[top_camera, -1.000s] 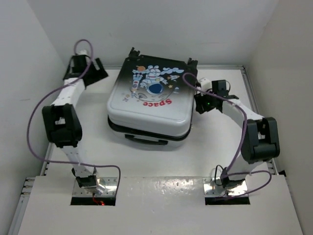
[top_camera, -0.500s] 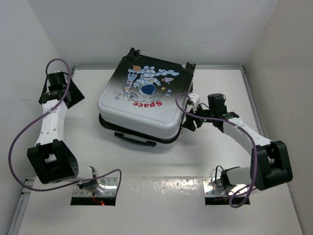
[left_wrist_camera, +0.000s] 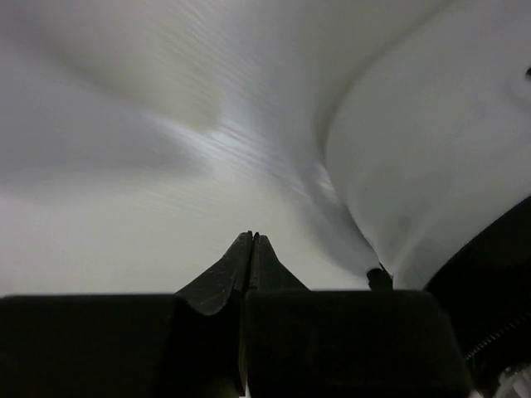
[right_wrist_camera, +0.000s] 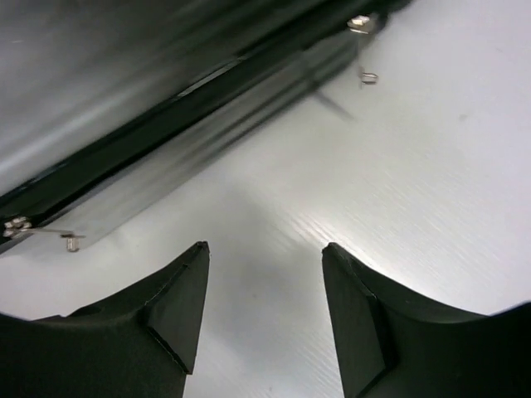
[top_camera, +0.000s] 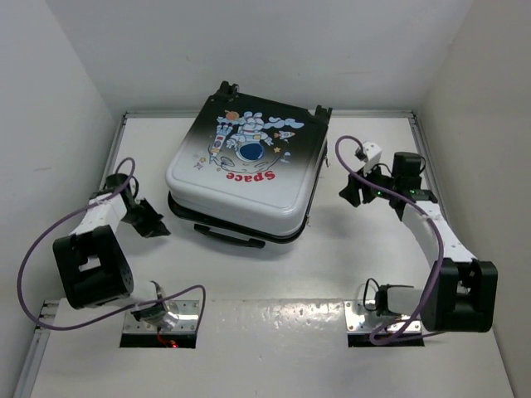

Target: Pack the luggage

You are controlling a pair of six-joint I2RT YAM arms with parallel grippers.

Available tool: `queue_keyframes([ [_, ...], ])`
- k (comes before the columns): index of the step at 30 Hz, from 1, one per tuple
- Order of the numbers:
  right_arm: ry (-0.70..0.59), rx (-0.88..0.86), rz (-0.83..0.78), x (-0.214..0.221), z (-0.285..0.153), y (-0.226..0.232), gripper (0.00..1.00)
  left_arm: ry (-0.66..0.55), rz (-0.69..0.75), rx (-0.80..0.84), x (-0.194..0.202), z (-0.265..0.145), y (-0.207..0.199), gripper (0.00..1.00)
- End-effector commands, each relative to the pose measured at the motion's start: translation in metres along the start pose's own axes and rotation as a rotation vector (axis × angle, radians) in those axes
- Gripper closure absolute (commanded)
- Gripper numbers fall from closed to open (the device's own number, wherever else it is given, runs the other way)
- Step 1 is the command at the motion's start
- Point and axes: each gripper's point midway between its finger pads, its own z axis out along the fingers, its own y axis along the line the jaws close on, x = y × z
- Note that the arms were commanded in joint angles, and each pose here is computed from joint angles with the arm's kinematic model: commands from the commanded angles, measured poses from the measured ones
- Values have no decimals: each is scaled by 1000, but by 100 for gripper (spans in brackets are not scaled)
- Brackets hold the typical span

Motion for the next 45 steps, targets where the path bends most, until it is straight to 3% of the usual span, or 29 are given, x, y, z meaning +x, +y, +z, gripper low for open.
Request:
queue_keyframes([
  [1,-20,57,55,-12,-16,-13,43,139,-90,279,23,8,-53,95],
  [4,-24,65,41,-8,-26,-7,42,162,-132,413,12,20,-95,82],
  [6,-20,51,25,-5,-30,-1,42,102,-88,486,-17,20,-133,75],
  [11,-6,28,22,1,-35,12,42,-57,-103,616,-98,17,-198,75],
  [18,-15,61,75,-5,-30,3,41,-217,-68,658,-182,23,-247,71],
  [22,-25,80,81,-8,-26,-6,41,-302,-22,569,-204,14,-239,45],
  [24,-33,100,72,-12,-27,-10,41,-285,-33,498,-186,15,-219,43],
  [25,-41,119,84,-13,-27,-14,39,-316,-5,511,-175,-11,-221,43],
  [27,-42,139,97,-10,-27,-19,39,-316,-2,487,-151,-21,-212,43],
  [28,-41,144,100,-10,-27,-20,39,-270,-6,431,-125,-11,-195,43],
  [29,-46,162,116,-10,-28,-24,39,-287,24,446,-108,-30,-200,43],
  [34,-57,195,129,-8,-27,-36,39,-234,79,322,-42,-22,-180,43],
  [40,-50,237,149,-7,-31,-53,39,-216,77,275,-17,-8,-194,42],
  [45,-46,264,143,-7,-38,-65,39,-181,85,234,-4,1,-192,49],
])
